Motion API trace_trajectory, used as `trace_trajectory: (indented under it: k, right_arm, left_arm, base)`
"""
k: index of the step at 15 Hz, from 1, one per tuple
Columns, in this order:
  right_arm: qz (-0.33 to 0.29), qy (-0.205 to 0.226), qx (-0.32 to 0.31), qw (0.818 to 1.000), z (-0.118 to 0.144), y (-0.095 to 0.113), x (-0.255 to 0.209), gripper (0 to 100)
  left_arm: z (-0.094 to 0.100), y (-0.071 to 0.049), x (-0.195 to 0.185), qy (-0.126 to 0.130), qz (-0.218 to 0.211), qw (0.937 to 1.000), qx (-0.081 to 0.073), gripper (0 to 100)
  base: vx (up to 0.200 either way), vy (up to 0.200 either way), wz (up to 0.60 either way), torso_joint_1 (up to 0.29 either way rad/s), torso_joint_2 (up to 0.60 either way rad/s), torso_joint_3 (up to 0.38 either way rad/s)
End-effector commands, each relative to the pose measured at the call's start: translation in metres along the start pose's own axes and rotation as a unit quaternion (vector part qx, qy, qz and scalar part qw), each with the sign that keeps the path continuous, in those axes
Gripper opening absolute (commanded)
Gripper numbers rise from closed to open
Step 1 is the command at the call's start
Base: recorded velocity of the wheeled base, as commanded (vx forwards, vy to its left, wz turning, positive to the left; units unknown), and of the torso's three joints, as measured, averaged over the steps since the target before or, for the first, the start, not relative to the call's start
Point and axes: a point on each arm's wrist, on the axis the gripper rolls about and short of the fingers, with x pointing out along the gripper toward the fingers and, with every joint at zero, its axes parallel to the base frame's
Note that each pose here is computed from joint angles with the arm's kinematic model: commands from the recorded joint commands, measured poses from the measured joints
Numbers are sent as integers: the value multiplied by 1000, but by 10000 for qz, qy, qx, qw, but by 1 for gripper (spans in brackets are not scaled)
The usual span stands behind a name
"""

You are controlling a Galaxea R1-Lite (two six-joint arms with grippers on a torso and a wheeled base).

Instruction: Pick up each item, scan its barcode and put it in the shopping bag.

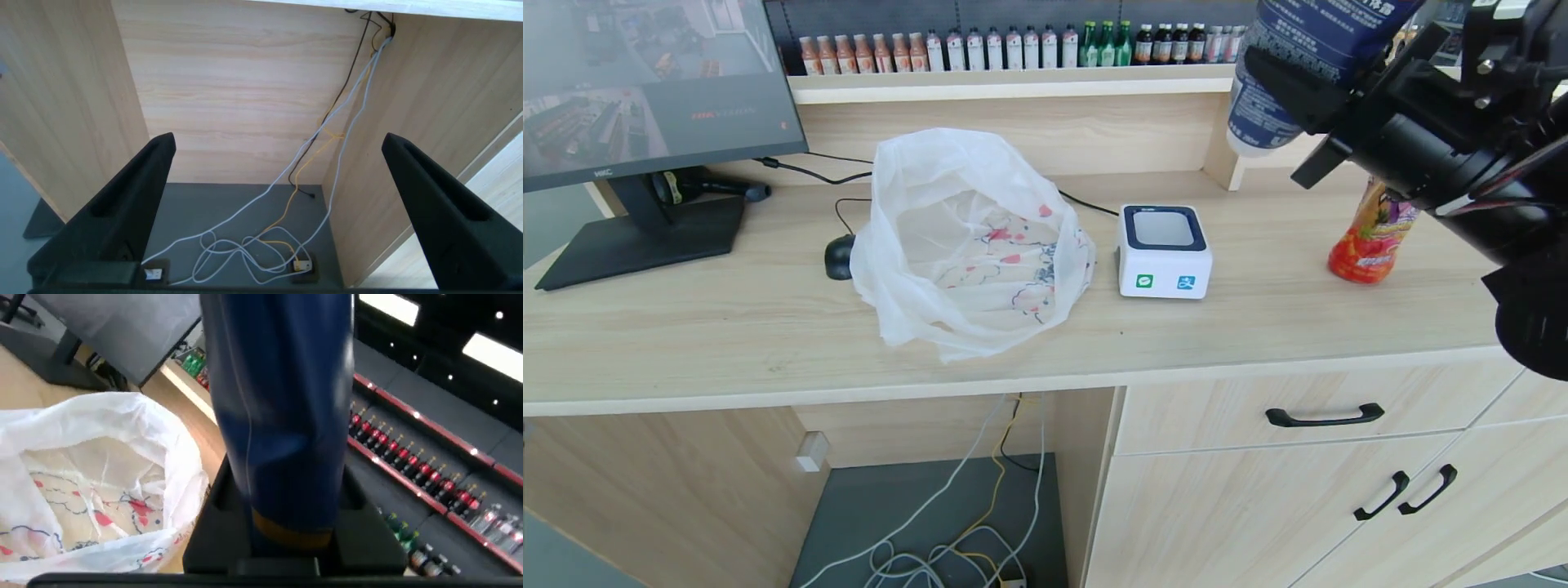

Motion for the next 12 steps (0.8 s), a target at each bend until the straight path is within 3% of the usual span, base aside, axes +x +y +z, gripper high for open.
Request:
trace_trajectory:
  k: [1,3,5,8,12]
  right_arm:
    - [-407,234,549,9974,-9,12,-15,0]
    - [-652,326,749,9945,-10,14,-18,0]
    - [-1124,717,1379,9814,-13,27,-28,0]
    - [-1730,1105,1755,9628,-18,36,-37,0]
    - [-2142,1236,1885,9504,-23,39,-36,0]
  left_arm:
    - [0,0,0,-1,1,10000,-4,100]
    - [0,0,0,-1,1,10000,-12,100]
    - [0,0,0,-1,9,10000,-4,100]
    - [0,0,0,-1,9,10000,-12,100]
    - [0,0,0,-1,9,10000,-19,100]
  base:
    - [0,0,0,0,0,0]
    - [0,0,0,0,0,0]
    - [0,0,0,0,0,0]
    - [0,0,0,0,0,0]
    - [0,0,0,0,0,0]
